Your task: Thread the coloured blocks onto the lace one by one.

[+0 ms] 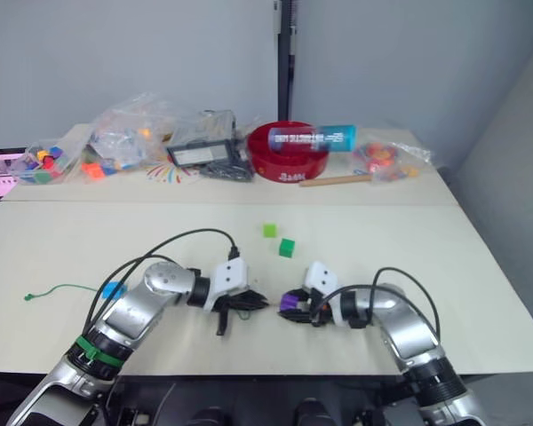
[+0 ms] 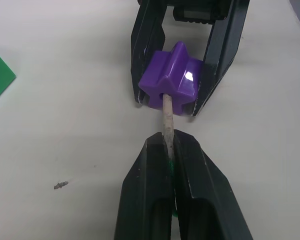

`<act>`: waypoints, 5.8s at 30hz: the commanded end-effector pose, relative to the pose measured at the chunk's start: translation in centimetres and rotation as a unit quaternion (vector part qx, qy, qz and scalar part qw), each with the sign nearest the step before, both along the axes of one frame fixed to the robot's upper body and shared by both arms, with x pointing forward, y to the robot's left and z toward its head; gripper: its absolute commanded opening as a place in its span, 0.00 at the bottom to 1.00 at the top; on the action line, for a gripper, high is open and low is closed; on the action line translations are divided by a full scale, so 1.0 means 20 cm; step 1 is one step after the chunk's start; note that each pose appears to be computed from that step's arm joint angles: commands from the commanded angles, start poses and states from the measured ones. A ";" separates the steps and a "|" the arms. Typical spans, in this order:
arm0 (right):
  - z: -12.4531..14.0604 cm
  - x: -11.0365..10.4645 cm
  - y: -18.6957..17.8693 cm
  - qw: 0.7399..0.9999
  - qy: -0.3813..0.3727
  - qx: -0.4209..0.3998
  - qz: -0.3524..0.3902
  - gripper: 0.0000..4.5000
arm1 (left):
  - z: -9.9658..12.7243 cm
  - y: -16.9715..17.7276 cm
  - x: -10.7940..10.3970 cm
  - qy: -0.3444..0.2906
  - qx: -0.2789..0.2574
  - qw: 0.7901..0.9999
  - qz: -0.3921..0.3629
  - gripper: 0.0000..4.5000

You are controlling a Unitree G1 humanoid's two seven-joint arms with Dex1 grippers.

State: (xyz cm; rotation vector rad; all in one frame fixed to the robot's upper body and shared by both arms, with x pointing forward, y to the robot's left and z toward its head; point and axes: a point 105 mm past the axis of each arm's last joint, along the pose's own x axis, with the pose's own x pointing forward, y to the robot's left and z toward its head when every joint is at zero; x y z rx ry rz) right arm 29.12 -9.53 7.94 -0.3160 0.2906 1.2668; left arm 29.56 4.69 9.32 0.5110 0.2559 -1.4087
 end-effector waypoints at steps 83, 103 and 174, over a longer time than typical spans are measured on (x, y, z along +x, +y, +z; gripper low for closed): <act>-0.08 -0.06 -0.04 0.997 0.034 -0.059 0.026 0.31 | 0.10 0.10 -0.11 -0.023 -0.019 1.000 0.007 0.00; -0.07 -0.07 -0.02 0.998 0.035 -0.054 0.021 0.31 | 0.09 0.04 -0.11 -0.031 0.004 1.000 -0.002 0.00; -0.05 -0.06 0.02 0.999 0.020 -0.033 0.033 0.31 | 0.00 -0.01 -0.26 0.050 -0.050 0.997 -0.020 0.00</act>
